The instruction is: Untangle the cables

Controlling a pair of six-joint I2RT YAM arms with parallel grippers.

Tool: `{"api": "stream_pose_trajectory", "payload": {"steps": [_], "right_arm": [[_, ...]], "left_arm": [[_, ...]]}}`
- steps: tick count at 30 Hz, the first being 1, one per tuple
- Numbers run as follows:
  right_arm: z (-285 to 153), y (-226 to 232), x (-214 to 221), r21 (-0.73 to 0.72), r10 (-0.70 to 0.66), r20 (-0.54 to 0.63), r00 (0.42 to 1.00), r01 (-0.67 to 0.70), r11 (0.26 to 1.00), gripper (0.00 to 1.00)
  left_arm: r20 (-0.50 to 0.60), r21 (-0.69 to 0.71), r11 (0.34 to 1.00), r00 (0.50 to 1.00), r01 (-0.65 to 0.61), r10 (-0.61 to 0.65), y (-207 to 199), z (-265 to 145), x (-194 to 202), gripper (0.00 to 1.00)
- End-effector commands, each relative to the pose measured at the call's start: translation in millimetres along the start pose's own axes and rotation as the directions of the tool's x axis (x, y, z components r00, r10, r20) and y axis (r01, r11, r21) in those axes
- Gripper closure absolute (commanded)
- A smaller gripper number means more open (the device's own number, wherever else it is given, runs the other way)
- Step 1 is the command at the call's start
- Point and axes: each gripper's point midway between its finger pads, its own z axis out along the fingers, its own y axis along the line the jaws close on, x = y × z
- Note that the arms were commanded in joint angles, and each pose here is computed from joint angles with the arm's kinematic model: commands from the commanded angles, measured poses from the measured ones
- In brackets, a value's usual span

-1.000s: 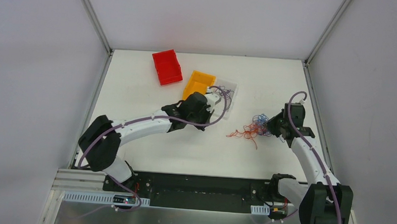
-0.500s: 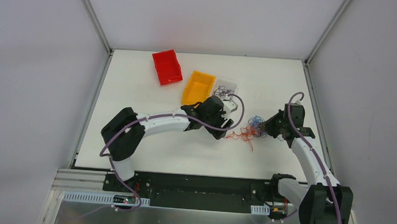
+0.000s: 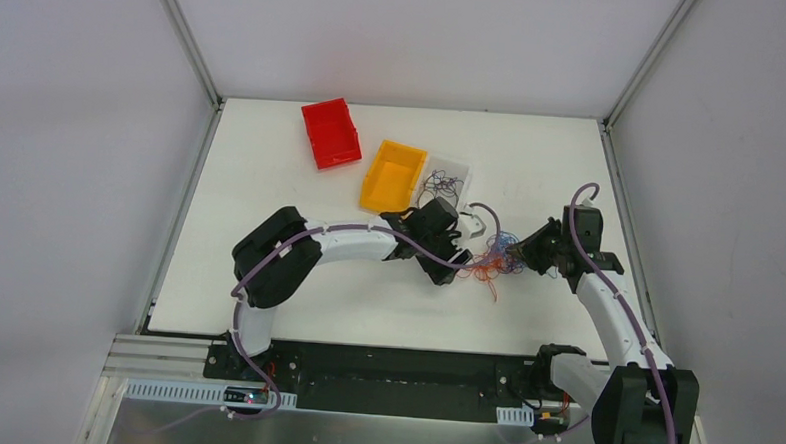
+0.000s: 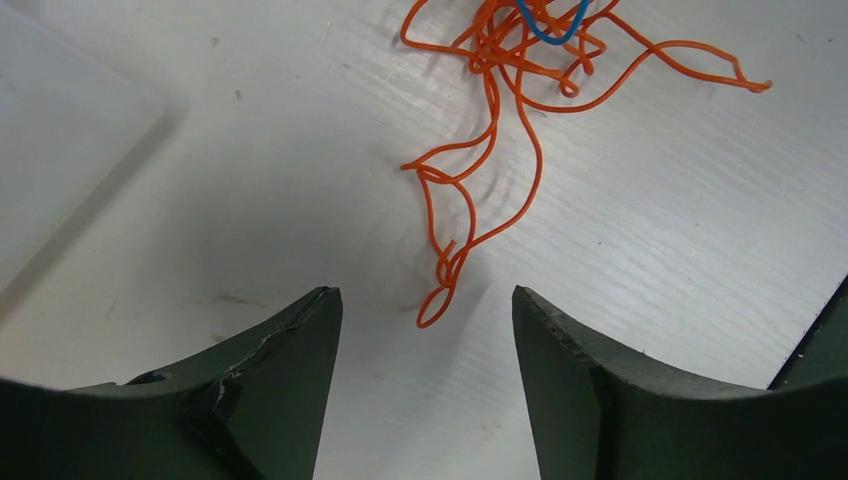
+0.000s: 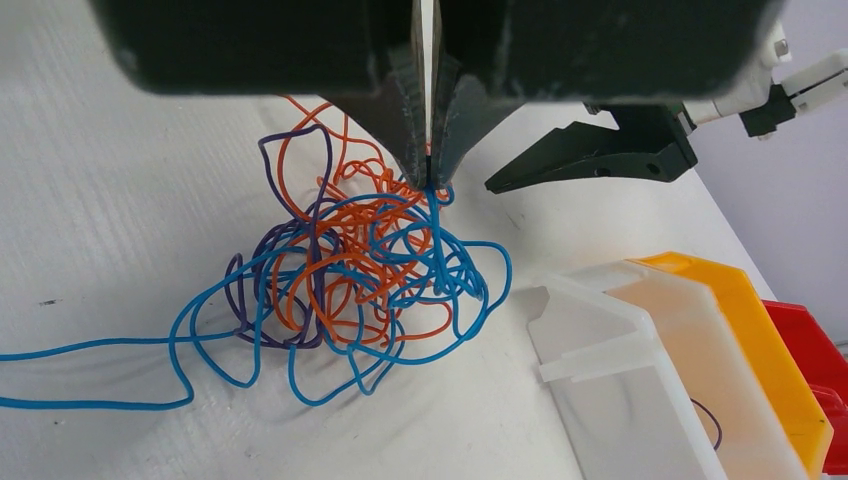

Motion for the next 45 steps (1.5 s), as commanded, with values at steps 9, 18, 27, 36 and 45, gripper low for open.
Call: {"api": "stream_pose_trajectory", "payload": {"steps": [9, 18, 27, 36, 45], "right_arm": [[-8.9, 17.4, -7.6, -0.044, 0.000, 0.012, 1.000, 0.001, 0.999, 1.00], [-6.6, -0.8, -14.3, 0.042, 0.029, 0.066, 0.997, -0.032, 0.999, 1.00], [-4.4, -39.9, -30.3, 0.213, 0.070, 0.163, 0.984, -0.104, 0.972, 1.00], [-13.8, -62.4, -49.8, 0.267, 0.106, 0.267, 0.958, -0.179, 0.947, 1.00], [-29.8, -68.3, -60.5, 0.270, 0.110, 0.345, 0.932, -0.210, 0.940, 1.00]], "left_arm": [[-0.027, -0.039, 0.997, 0.998, -0.060, 0.059, -1.1, 23.4, 1.5, 0.51], [-0.021, -0.165, 0.985, 0.999, -0.038, 0.035, 17.8, 8.9, 3.6, 1.00], [0.127, -0.240, 0.946, 0.973, 0.217, -0.191, 54.2, -88.0, 8.2, 1.00], [0.239, -0.393, 0.802, 0.892, 0.451, -0.384, 102.3, -169.8, 44.4, 1.00], [0.370, -0.455, 0.725, 0.850, 0.518, -0.375, 116.8, -219.2, 41.7, 1.00]]}}
